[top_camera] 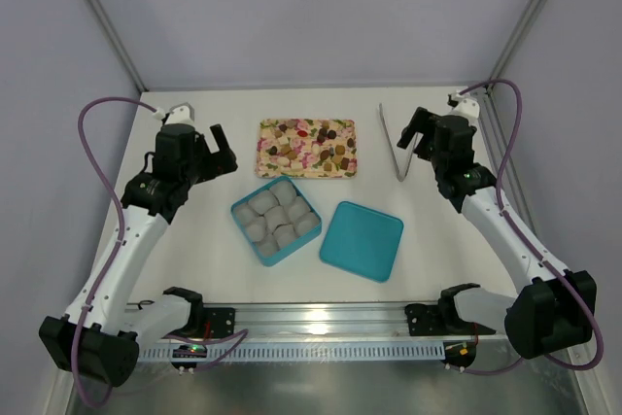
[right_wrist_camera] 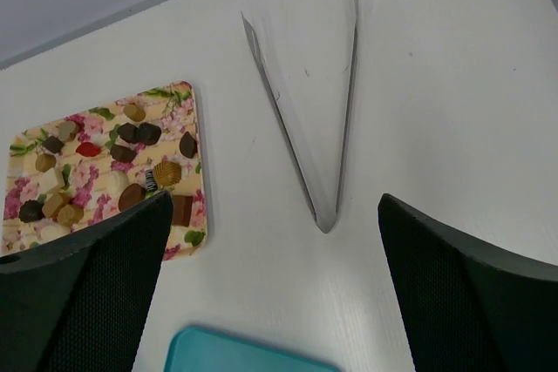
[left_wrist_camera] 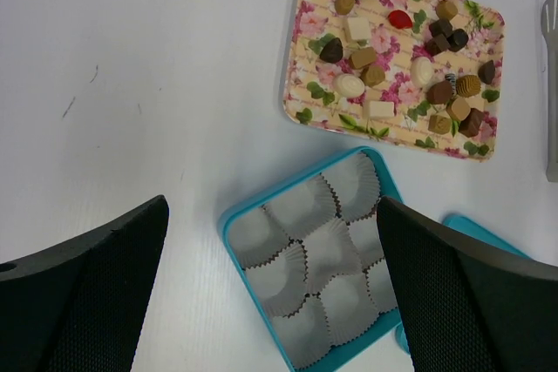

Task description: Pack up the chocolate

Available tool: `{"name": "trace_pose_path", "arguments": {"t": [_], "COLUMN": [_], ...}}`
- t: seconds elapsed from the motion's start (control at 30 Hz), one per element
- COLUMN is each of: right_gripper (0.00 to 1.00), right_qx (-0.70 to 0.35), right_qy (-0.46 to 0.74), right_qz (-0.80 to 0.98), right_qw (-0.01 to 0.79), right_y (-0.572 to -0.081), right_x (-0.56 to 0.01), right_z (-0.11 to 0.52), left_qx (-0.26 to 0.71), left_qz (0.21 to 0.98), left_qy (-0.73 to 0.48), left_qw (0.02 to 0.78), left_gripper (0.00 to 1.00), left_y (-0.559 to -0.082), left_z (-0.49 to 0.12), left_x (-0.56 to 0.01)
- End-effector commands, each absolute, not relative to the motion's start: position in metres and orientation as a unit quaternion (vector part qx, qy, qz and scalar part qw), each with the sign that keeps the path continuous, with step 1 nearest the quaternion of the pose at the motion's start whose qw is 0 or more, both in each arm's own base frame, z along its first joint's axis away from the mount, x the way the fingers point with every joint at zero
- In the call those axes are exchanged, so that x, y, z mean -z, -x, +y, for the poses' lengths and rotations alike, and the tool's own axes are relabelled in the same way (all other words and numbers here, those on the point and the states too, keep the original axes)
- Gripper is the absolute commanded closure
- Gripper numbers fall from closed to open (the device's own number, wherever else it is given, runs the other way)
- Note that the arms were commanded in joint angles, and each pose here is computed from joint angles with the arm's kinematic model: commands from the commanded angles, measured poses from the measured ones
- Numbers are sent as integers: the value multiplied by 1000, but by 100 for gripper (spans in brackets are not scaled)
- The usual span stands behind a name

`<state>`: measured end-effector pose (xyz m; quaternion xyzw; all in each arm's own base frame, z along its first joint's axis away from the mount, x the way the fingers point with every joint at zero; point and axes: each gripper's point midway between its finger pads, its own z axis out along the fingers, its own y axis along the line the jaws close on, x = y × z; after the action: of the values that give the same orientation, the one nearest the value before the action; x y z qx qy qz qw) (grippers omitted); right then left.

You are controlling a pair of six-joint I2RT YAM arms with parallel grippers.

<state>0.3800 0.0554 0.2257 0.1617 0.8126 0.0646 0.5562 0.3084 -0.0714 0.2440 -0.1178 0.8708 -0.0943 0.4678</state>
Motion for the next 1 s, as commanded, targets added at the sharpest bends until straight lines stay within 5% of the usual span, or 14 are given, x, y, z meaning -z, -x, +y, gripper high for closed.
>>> {"name": "trace_pose_path", "arguments": {"t": [0.0, 0.23, 0.53, 0.97], "right_gripper": [0, 0, 0, 0], "right_qx": [-58, -45, -72, -52], "right_qy": [-157, -130, -105, -83], "right_qz": [806, 846, 911, 953], "right_qw": [568, 515, 393, 286], "right_y": [-379, -405, -480, -496], "right_x": [-239, -233, -156, -71], "right_z": [52, 55, 50, 54], "left_qx": [107, 115, 117, 127], "left_qz": [858, 859, 858, 862], "left_qy": [109, 106, 105, 101], "left_qw": [491, 487, 489, 481], "left_gripper": [0, 0, 0, 0], "left_y": [-313, -312, -310, -311], "left_z": [-74, -77, -78, -83], "left_x": [-256, -254, -255, -251]}}
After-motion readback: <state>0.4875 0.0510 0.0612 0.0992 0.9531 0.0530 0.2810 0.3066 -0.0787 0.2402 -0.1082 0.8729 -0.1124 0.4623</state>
